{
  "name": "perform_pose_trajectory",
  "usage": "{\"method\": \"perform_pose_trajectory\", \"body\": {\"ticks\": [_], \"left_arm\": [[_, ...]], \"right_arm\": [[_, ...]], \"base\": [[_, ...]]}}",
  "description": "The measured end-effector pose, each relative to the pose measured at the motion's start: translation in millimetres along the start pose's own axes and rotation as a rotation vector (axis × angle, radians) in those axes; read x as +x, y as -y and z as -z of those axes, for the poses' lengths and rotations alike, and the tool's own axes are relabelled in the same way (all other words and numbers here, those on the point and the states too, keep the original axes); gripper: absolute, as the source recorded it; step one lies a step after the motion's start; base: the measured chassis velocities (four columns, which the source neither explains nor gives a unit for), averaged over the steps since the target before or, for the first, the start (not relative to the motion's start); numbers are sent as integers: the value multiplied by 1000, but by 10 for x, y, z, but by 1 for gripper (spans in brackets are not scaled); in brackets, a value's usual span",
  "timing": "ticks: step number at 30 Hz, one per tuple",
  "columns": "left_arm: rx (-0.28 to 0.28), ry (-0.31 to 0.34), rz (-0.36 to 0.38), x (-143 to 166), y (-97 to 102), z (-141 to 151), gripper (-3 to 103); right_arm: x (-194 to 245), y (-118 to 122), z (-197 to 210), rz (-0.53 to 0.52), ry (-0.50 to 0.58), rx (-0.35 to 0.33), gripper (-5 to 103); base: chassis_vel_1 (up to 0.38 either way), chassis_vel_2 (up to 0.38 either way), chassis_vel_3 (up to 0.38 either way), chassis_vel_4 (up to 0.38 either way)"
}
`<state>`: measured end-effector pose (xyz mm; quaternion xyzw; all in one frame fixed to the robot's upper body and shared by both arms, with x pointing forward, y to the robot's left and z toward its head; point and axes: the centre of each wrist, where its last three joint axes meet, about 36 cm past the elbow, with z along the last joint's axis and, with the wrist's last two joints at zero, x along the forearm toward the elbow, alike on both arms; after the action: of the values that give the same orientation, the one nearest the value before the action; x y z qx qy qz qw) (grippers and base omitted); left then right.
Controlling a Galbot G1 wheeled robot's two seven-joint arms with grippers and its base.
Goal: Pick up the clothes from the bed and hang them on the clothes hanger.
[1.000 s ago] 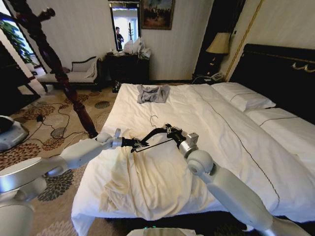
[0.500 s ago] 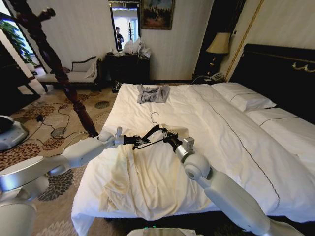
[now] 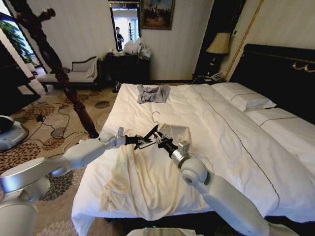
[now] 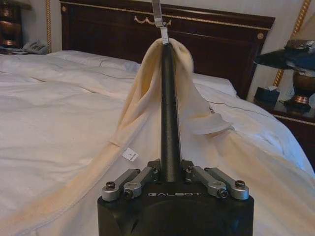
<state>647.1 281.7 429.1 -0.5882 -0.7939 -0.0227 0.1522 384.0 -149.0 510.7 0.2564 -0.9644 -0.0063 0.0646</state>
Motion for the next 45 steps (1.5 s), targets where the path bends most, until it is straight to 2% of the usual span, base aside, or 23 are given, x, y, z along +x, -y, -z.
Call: {"method": "perform_pose_trajectory", "body": {"ticks": [4, 6, 7, 10, 11, 12, 15, 16, 19, 21, 22, 25, 26, 28, 29, 31, 35, 38, 40, 41, 44, 45], "left_arm": [[3, 13, -1, -5, 25, 10, 18], [4, 14, 0, 1, 29, 9, 18], [5, 17, 2, 18, 35, 5, 18], [7, 18, 6, 47, 36, -1, 18], [7, 19, 6, 49, 36, 0, 18], [7, 19, 6, 49, 36, 0, 18], [7, 30, 8, 36, 41, 29, 18], [7, 30, 8, 36, 41, 29, 18], [6, 40, 6, 30, 51, 73, 18], [5, 42, 8, 40, 49, 95, 18], [5, 42, 8, 40, 49, 95, 18], [7, 44, 10, 67, 59, 117, 18], [7, 44, 10, 67, 59, 117, 18], [12, 48, 10, 100, 67, 141, 18], [12, 47, 11, 124, 70, 149, 18], [13, 46, 13, 143, 71, 152, 18], [14, 42, 17, 213, 86, 151, 18], [15, 41, 19, 232, 88, 146, 18], [14, 42, 22, 244, 78, 155, 18], [14, 42, 22, 244, 78, 155, 18], [9, 44, 24, 247, 58, 189, 18], [8, 44, 25, 247, 55, 195, 18]], "right_arm": [[70, 84, 16, -29, 14, 0, 58], [85, 128, 18, -45, 19, 2, 58], [111, 207, 10, -76, 24, 11, 63], [173, 393, -68, -147, 16, 69, 80], [203, 472, -128, -171, 6, 106, 80], [203, 472, -128, -171, 6, 106, 80], [288, 656, -373, -201, -39, 205, 95], [288, 656, -373, -201, -39, 205, 95], [300, 748, -539, -220, -52, 329, 100], [292, 755, -604, -223, -52, 408, 100], [292, 755, -604, -223, -52, 408, 100], [248, 771, -739, -234, -69, 515, 100], [248, 771, -739, -234, -69, 515, 100], [200, 811, -840, -255, -85, 557, 100], [168, 835, -891, -273, -94, 567, 96], [148, 852, -920, -285, -100, 569, 96], [95, 930, -963, -321, -114, 577, 75], [79, 956, -952, -330, -112, 582, 70], [66, 970, -923, -333, -97, 586, 59], [66, 970, -923, -333, -97, 586, 59], [57, 936, -883, -324, -83, 581, 42], [53, 930, -882, -322, -82, 579, 42]], "base": [[0, 0, 0, 0], [0, 0, 0, 0], [0, 0, 0, 0], [0, 0, 0, 0], [0, 0, 0, 0], [0, 0, 0, 0], [0, 0, 0, 0], [0, 0, 0, 0], [0, 0, 0, 0], [0, 0, 0, 0], [0, 0, 0, 0], [0, 0, 0, 0], [0, 0, 0, 0], [0, 0, 0, 0], [0, 0, 0, 0], [0, 0, 0, 0], [0, 0, 0, 0], [0, 0, 0, 0], [0, 0, 0, 0], [0, 0, 0, 0], [0, 0, 0, 0], [0, 0, 0, 0]]}}
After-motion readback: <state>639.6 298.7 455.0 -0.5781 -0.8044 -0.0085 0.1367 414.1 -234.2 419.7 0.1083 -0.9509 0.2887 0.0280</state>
